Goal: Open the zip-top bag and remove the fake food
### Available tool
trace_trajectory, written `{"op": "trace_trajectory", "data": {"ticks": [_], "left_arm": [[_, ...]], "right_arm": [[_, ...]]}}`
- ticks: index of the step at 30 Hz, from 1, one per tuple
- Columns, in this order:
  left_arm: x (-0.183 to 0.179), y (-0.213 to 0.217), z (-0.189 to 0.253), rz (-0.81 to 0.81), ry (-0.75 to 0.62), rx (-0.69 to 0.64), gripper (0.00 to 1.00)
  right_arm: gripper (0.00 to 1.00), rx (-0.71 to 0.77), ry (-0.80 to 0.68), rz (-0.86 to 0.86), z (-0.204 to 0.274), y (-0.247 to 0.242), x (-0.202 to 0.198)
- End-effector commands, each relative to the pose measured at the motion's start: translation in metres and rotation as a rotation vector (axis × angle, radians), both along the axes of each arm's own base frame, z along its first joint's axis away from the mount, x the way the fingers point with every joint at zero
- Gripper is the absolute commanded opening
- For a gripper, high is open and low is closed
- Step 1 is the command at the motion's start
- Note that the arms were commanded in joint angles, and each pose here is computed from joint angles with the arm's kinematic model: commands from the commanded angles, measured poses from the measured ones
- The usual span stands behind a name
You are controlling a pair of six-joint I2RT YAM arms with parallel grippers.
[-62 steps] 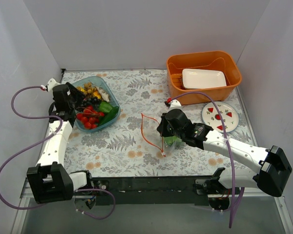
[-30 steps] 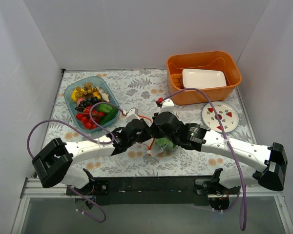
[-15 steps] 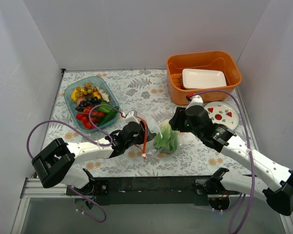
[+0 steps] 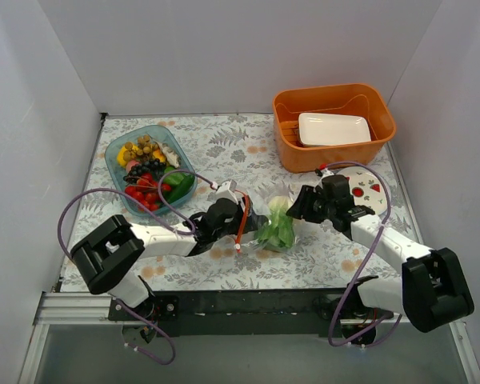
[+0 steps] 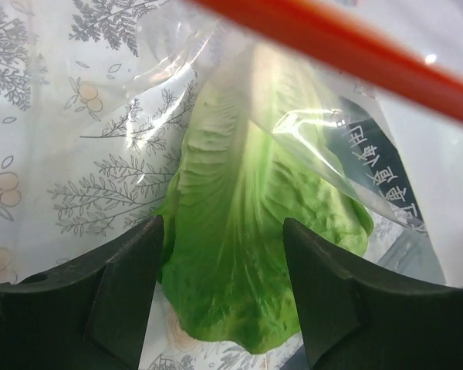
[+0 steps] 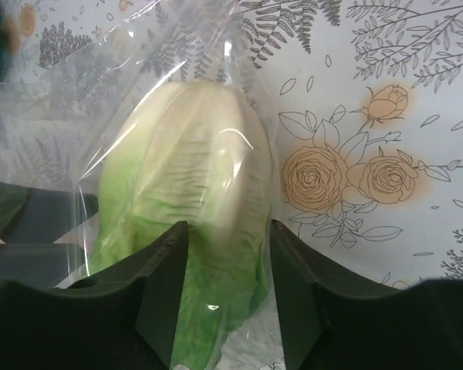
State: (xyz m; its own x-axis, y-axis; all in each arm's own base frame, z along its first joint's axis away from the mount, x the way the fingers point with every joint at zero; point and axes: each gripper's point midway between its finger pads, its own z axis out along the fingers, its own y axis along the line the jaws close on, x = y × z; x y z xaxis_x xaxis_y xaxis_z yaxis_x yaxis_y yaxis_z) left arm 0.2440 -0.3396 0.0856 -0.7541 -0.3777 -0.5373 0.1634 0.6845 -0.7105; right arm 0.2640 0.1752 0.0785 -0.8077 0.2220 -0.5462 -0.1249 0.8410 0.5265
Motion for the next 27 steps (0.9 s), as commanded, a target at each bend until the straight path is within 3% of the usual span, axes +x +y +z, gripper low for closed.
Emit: {"op": "trace_trajectory", "data": {"ticks": [1,9,13,21,23,27], "left_arm": [[0.015,-0.016,0.025,-0.047,-0.125,-0.015,0.63],[0.036,-0.014,0.016,-0.029,-0.217,0.109,0.64],[0.045,-0.021,0.009,-0.042,-0.238,0.146,0.60],[0.048,-0.027,0.007,-0.033,-0.224,0.128,0.30],[0.046,-0.024,0.011,-0.028,-0.223,0.126,0.17],[0.039,-0.015,0.017,-0.018,-0.216,0.116,0.09]], "right_arm": [[0.45,0.106,-0.084,0.073,0.015,0.022,0.012],[0.12,0.108,-0.025,0.131,-0.007,0.027,0.005],[0.01,0.121,0.001,0.183,-0.013,0.034,0.002],[0.01,0.094,-0.005,0.179,-0.011,0.032,0.008],[0.01,0.051,-0.005,0.132,-0.014,0.024,0.013],[0.01,-0.011,-0.017,0.032,-0.010,0.008,0.021]]}}
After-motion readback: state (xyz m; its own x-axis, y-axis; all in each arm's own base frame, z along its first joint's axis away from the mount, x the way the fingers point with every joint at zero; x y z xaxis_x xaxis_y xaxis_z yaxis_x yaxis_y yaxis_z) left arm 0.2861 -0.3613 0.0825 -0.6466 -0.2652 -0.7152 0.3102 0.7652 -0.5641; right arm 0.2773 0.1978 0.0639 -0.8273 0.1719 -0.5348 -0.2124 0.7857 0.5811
